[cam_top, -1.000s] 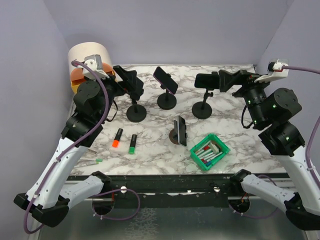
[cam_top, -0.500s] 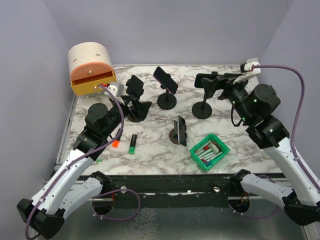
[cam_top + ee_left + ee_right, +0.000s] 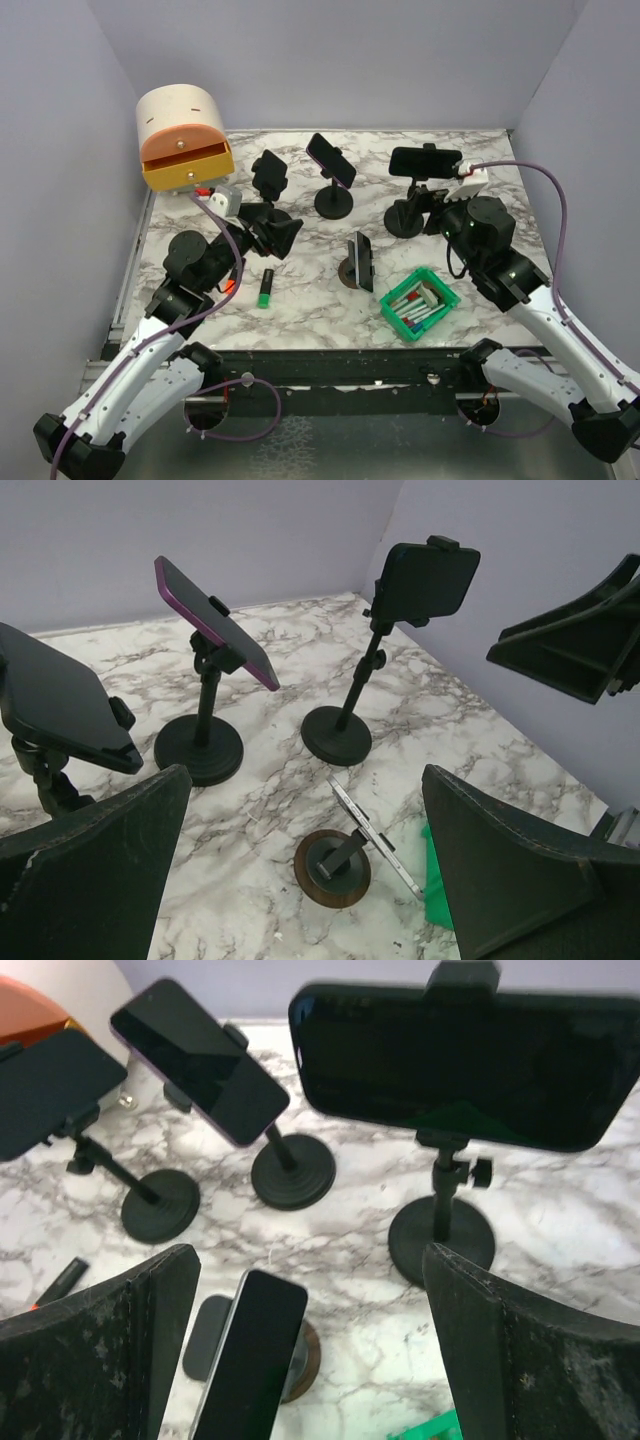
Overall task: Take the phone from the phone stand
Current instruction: Pick up the phone stand with the phone at the center of the board.
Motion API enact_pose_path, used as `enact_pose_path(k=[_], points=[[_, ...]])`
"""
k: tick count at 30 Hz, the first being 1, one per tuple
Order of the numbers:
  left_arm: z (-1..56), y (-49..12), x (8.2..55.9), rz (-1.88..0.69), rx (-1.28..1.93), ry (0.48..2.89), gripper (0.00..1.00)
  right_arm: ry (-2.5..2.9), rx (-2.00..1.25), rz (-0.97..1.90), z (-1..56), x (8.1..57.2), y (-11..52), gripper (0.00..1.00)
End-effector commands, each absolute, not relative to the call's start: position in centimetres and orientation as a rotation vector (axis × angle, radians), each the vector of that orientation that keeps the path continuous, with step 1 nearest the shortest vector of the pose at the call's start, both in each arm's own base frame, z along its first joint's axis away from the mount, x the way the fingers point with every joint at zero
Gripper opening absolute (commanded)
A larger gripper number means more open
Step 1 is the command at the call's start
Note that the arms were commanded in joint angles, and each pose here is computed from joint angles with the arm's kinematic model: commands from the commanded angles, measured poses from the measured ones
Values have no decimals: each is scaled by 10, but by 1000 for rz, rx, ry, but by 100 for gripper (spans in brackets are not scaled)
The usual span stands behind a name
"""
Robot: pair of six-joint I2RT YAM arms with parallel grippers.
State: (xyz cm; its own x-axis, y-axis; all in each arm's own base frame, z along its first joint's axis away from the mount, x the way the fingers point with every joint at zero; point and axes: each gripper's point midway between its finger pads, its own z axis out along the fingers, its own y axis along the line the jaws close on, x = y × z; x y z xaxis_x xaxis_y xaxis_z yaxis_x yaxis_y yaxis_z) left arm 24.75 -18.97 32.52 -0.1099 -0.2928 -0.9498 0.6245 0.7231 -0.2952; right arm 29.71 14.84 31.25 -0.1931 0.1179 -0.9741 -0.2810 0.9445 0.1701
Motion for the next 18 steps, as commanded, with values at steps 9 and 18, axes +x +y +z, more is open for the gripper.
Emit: enact_pose_path(k=[9,18], points=[[319,-197,245,-828,292,1514,99,2000,34,537,224,249,149,95],[313,-199,248,-832,286,1535,99,2160,301,466,162,210,113,91]])
